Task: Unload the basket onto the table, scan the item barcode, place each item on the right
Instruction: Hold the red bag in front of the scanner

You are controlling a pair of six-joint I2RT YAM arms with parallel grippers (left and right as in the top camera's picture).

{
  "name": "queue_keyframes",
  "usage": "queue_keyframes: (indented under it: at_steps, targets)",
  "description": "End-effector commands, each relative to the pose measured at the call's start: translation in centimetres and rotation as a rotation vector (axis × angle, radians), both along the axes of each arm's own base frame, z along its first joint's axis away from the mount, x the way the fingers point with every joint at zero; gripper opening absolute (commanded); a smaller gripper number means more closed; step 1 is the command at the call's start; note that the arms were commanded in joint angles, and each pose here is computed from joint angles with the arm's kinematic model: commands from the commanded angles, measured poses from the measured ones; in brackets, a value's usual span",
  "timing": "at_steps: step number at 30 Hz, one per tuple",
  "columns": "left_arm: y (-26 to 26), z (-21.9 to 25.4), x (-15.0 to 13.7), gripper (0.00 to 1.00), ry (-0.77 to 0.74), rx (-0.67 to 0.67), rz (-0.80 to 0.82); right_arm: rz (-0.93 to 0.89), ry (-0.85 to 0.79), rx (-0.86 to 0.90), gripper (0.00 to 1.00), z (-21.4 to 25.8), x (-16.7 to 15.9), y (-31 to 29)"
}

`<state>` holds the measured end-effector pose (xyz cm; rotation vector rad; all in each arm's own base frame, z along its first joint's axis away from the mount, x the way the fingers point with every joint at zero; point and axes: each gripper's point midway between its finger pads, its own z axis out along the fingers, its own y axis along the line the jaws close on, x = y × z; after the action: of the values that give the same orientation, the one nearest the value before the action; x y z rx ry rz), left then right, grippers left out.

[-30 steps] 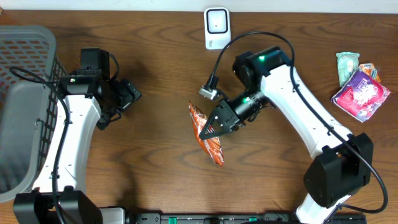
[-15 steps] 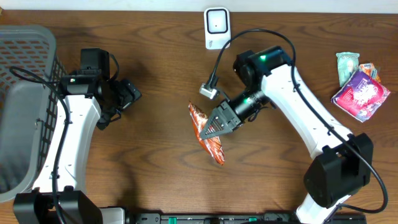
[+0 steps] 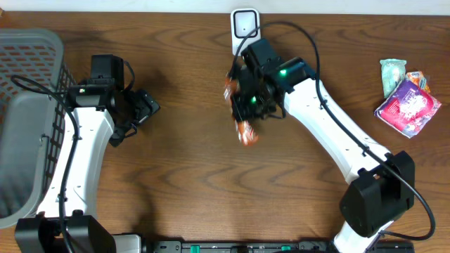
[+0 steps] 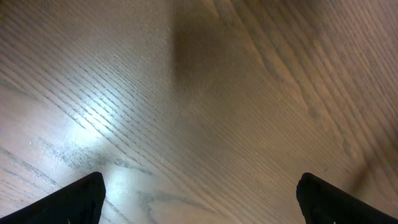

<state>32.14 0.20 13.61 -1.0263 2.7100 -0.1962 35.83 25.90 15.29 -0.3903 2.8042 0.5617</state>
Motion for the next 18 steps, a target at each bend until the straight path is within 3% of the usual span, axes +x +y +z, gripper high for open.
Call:
queue_keyframes:
  at_steps: [1,6,18]
  targets:
    - [0.3,0.1,-0.1,0.98,0.0,0.011,0.002,-0.295,-0.1,-0.05,0.01,0.1,4.9,-3.0]
    - [0.3,0.1,-0.1,0.98,0.0,0.012,0.002,-0.324,-0.097,0.171,0.01,0.2,9.6,-1.2]
    - [0.3,0.1,-0.1,0.98,0.0,0.011,0.002,-0.432,-0.21,0.145,0.01,-0.7,21.6,-1.6]
